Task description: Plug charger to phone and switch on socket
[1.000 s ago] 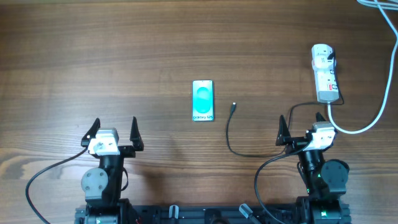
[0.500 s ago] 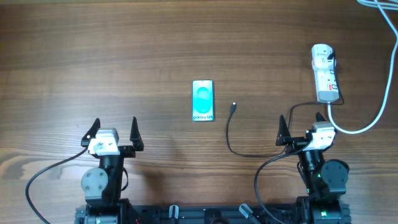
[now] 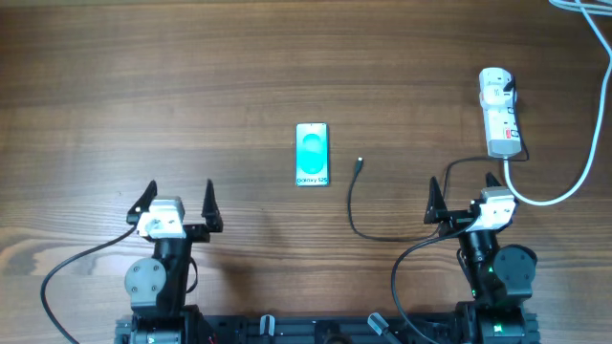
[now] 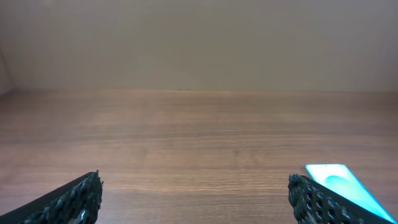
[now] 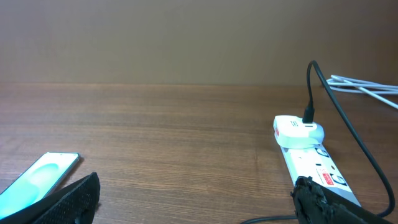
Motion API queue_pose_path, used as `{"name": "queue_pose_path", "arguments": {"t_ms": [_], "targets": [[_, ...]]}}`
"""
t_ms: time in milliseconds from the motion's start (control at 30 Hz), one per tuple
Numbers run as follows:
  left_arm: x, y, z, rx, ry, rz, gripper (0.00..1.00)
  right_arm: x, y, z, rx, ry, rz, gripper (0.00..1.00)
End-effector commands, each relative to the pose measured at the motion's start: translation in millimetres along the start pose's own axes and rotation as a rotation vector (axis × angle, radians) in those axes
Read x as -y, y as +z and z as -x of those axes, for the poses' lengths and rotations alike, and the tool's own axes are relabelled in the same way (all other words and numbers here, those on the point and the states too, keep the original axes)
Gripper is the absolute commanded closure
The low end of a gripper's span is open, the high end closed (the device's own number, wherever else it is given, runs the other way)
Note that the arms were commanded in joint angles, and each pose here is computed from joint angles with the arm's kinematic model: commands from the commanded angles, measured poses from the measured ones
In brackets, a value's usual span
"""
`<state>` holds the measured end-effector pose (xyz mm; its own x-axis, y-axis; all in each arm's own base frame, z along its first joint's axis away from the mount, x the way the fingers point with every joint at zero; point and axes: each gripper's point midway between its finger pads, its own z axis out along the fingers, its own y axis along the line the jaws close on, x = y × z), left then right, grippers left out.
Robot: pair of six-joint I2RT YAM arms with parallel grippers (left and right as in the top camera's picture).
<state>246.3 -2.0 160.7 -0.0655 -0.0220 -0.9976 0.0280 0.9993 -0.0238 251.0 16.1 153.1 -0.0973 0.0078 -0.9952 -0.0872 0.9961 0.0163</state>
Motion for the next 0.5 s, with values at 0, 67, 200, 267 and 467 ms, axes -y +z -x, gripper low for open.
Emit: {"name": "queue_pose_path", "arguments": {"t_ms": [0, 67, 200, 267, 467], "targets": [[29, -3, 1, 0.014, 0.021, -0.168, 0.00, 2, 0, -1, -0.004, -0.009, -0.013, 0.00], [33, -3, 2, 0.014, -0.010, -0.190, 0.00, 2, 0, -1, -0.003, -0.009, -0.013, 0.00], [33, -3, 2, 0.010, -0.057, -0.190, 0.00, 1, -4, 12, 0.055, -0.013, -0.012, 0.00], [33, -3, 2, 0.010, -0.057, -0.190, 0.00, 1, -7, 23, 0.104, -0.016, -0.012, 0.00], [33, -3, 2, 0.009, -0.058, -0.190, 0.00, 1, -7, 22, 0.099, -0.016, -0.012, 0.00]]}}
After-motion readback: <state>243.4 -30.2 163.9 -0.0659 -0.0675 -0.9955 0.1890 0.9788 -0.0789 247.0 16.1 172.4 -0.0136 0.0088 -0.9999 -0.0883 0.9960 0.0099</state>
